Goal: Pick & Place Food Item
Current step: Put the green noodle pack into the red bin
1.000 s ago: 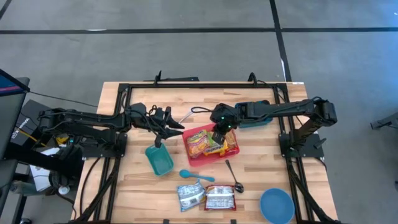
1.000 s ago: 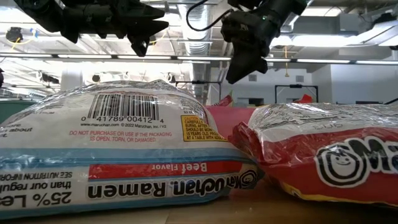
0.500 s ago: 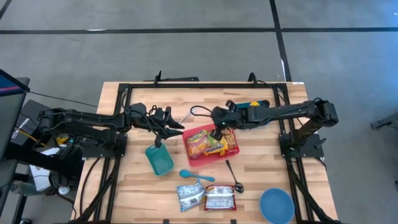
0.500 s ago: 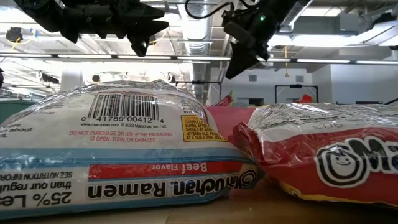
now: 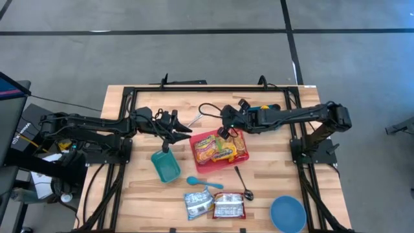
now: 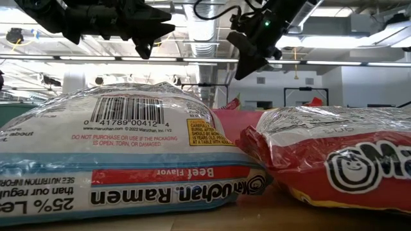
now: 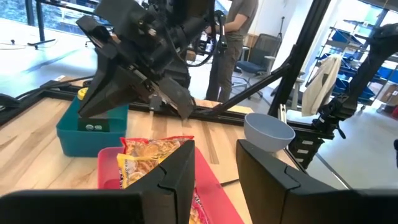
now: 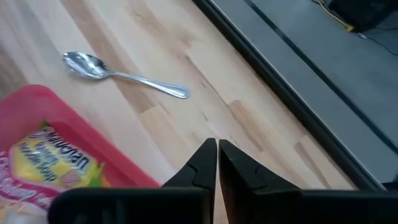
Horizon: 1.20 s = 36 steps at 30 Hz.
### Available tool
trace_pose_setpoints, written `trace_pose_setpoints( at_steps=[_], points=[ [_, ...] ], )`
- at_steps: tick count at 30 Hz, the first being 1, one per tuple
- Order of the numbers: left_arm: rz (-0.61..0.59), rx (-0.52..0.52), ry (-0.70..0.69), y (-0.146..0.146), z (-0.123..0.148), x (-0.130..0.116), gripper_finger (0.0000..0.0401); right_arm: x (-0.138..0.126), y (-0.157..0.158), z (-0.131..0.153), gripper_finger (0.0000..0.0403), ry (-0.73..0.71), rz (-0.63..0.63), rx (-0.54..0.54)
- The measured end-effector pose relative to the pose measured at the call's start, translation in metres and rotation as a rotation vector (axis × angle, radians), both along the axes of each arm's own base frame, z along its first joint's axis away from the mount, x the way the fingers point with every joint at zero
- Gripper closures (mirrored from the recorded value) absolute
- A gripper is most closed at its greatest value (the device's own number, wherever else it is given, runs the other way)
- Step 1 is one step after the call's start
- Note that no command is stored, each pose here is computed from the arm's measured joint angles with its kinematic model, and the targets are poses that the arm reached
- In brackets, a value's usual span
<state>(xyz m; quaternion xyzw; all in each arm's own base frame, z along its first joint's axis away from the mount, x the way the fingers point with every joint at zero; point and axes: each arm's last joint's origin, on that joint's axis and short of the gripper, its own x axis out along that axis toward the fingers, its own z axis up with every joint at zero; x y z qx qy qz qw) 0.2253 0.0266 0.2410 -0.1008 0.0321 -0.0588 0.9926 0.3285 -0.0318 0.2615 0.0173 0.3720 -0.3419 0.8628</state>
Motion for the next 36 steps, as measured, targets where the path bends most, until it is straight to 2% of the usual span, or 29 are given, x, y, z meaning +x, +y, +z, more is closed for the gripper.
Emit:
trace_pose_setpoints(
  at_steps=[6,10,14,17,20,25,27,31,36],
  points=[
    [0.007,-0.008,0.053,0.0,-0.005,0.0,0.0289,-0.003,-0.016,0.001,0.0392,0.024,-0.069,-0.066],
    [0.093,-0.031,0.089,0.003,-0.008,-0.001,0.0289,-0.005,-0.024,0.001,0.0392,0.031,-0.109,-0.087],
    [0.154,-0.03,0.107,0.004,-0.01,-0.001,0.0289,-0.004,-0.023,0.0,0.0392,0.023,-0.091,-0.061],
    [0.158,-0.029,0.108,0.004,-0.01,-0.001,0.0289,-0.001,-0.014,-0.002,0.0392,0.021,-0.018,-0.011],
    [0.158,-0.03,0.107,0.004,-0.01,-0.001,0.0289,0.004,-0.001,-0.005,0.0392,0.04,0.106,0.021],
    [0.158,-0.031,0.122,0.004,-0.011,-0.001,0.0289,0.011,0.022,-0.003,0.0392,0.016,0.453,0.17],
    [0.158,-0.032,0.133,0.004,-0.013,-0.001,0.0289,0.014,0.029,-0.001,0.0392,-0.021,0.55,0.21],
    [0.158,-0.033,0.149,0.004,-0.014,-0.002,0.0289,0.018,0.035,0.0,0.0392,-0.077,0.612,0.197],
    [0.158,-0.035,0.175,0.004,-0.017,-0.002,0.0289,0.012,0.028,-0.026,0.0399,-0.087,0.598,0.191]
  ],
)
